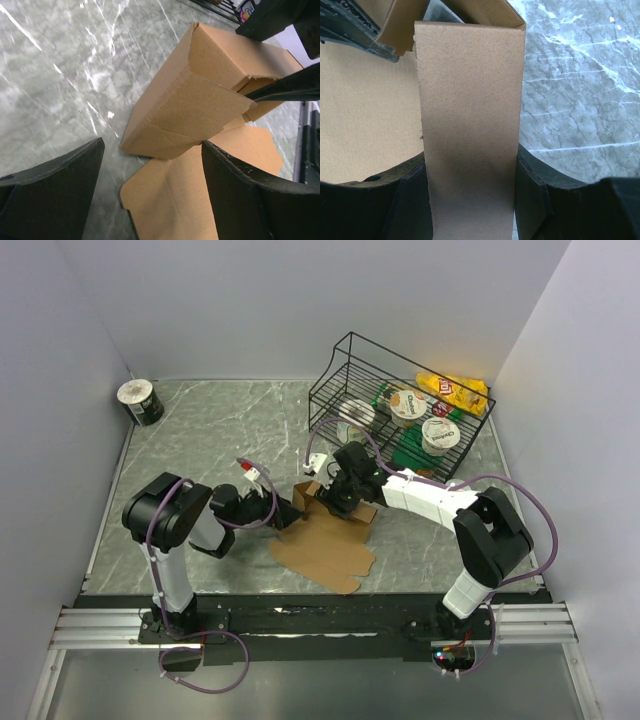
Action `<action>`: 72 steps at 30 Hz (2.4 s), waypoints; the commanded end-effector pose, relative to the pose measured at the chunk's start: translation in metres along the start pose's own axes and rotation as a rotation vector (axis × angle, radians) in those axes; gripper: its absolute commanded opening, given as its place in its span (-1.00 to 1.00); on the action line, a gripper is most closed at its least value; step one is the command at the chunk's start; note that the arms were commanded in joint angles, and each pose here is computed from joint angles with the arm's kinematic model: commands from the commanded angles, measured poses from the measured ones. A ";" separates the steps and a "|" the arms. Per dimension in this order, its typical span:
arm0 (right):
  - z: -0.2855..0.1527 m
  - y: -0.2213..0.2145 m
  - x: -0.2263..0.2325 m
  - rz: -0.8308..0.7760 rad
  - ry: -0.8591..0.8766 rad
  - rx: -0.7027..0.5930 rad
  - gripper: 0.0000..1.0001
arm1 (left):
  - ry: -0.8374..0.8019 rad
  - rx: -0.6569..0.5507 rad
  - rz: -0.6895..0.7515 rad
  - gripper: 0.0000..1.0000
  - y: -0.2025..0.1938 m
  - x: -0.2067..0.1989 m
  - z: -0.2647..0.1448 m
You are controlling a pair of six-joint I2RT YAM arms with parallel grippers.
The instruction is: Fold the paper box
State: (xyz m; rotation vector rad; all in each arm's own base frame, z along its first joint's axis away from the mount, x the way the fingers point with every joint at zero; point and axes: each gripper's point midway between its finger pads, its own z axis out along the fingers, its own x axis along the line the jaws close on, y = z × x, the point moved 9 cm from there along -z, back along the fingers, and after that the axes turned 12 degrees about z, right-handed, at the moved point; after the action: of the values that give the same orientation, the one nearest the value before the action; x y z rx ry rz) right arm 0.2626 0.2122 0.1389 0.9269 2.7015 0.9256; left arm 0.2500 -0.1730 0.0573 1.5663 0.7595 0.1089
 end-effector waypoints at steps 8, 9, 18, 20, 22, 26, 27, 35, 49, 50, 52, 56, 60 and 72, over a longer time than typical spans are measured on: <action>-0.008 0.021 -0.002 -0.013 0.003 -0.087 -0.03 | 0.019 -0.146 0.258 0.75 0.047 0.005 0.029; -0.007 0.021 -0.002 -0.013 0.006 -0.086 -0.03 | 0.020 -0.140 0.279 0.75 0.047 0.005 0.031; -0.007 0.021 0.000 -0.011 0.020 -0.085 -0.03 | 0.104 -0.124 0.365 0.71 0.051 0.003 0.039; -0.007 0.021 0.000 -0.010 0.023 -0.087 -0.03 | 0.114 -0.137 0.385 0.67 0.054 0.002 0.040; -0.007 0.021 0.000 -0.010 0.027 -0.086 -0.03 | 0.129 -0.138 0.408 0.66 0.055 0.002 0.043; -0.006 0.021 -0.002 -0.005 0.001 -0.079 -0.03 | 0.164 -0.119 0.440 0.75 0.057 0.002 0.048; -0.006 0.021 -0.002 -0.002 -0.001 -0.074 -0.03 | 0.166 -0.121 0.439 0.79 0.056 0.001 0.047; -0.005 0.020 -0.001 0.000 0.005 -0.072 -0.03 | 0.138 -0.139 0.448 0.70 0.059 -0.001 0.047; -0.003 0.020 0.002 -0.004 0.025 -0.067 -0.03 | 0.171 -0.116 0.458 -0.12 0.061 0.007 0.067; -0.003 0.021 0.002 -0.003 0.025 -0.068 -0.03 | 0.180 -0.111 0.459 -0.13 0.059 0.005 0.069; -0.002 0.021 0.001 0.002 0.022 -0.066 -0.03 | 0.227 -0.103 0.454 -0.14 0.055 0.006 0.070; -0.002 0.022 0.001 0.017 0.015 -0.055 -0.03 | 0.321 -0.095 0.425 -0.12 0.047 0.005 0.072; -0.003 0.025 0.000 0.047 0.002 -0.044 -0.04 | 0.390 -0.098 0.393 0.01 0.039 0.005 0.063; -0.001 0.018 0.003 0.088 0.008 -0.016 -0.05 | 0.392 -0.129 0.363 -0.38 0.039 0.002 0.070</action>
State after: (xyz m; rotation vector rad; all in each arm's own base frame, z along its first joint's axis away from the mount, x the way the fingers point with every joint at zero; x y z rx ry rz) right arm 0.2757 0.2196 0.1457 1.0318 2.6372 0.9474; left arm 0.2901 -0.2324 0.0741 1.6433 0.6657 0.6540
